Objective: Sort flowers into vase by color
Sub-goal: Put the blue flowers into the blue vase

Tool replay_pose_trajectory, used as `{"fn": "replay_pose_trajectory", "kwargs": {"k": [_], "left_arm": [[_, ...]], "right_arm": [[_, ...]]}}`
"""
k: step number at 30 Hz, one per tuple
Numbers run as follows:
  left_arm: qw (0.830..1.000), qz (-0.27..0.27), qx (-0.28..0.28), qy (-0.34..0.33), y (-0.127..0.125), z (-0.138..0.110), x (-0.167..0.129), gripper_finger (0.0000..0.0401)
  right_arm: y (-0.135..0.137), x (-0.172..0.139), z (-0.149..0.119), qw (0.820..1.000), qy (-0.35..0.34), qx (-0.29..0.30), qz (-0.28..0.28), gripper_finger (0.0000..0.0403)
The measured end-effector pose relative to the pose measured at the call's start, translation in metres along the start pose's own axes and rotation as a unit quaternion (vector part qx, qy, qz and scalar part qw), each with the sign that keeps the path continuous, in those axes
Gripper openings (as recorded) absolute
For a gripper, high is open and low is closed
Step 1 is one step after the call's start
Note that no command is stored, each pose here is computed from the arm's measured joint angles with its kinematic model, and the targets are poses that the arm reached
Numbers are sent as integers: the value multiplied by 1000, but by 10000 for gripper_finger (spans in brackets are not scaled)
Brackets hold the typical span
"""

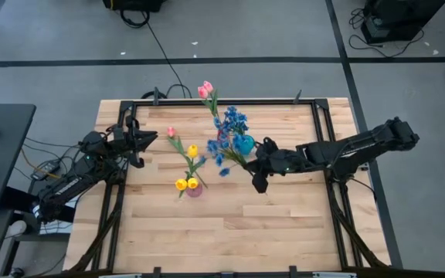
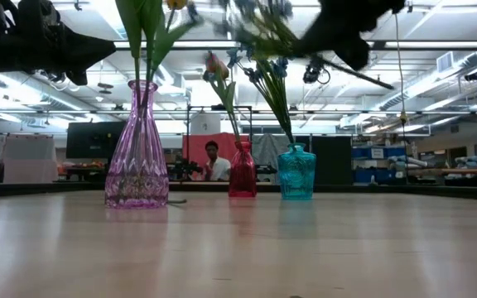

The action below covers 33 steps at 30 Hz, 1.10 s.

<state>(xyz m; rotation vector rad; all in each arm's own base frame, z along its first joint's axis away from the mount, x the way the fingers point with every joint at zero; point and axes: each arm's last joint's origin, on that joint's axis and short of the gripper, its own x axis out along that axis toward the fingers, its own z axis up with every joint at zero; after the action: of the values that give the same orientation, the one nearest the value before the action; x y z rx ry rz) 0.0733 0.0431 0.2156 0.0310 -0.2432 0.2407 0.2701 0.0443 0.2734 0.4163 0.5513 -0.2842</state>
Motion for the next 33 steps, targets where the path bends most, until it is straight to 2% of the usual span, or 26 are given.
{"fn": "replay_pose_trajectory", "kwargs": {"k": [5,13,18,22,25,30,33], "left_arm": [[1000,0,0,0,0,0,0,54],[1000,0,0,0,0,0,0,54],[1000,1,0,0,0,0,0,54],[1000,1,1,0,0,0,0,54],[1000,1,1,0,0,0,0,54],[1000,3,2,-1,0,0,0,54],[1000,3,2,0,0,0,0,54]], "right_arm": [[-1,3,-25,998,50,34,-5,19],[-25,12,-70,981,130,123,-68,29],[-42,16,-89,971,151,154,-104,50],[-52,18,-95,962,166,181,-118,84],[-57,19,-95,949,207,216,-102,119],[-65,18,-97,907,281,298,-100,162],[-67,17,-98,901,290,303,-112,165]]}}
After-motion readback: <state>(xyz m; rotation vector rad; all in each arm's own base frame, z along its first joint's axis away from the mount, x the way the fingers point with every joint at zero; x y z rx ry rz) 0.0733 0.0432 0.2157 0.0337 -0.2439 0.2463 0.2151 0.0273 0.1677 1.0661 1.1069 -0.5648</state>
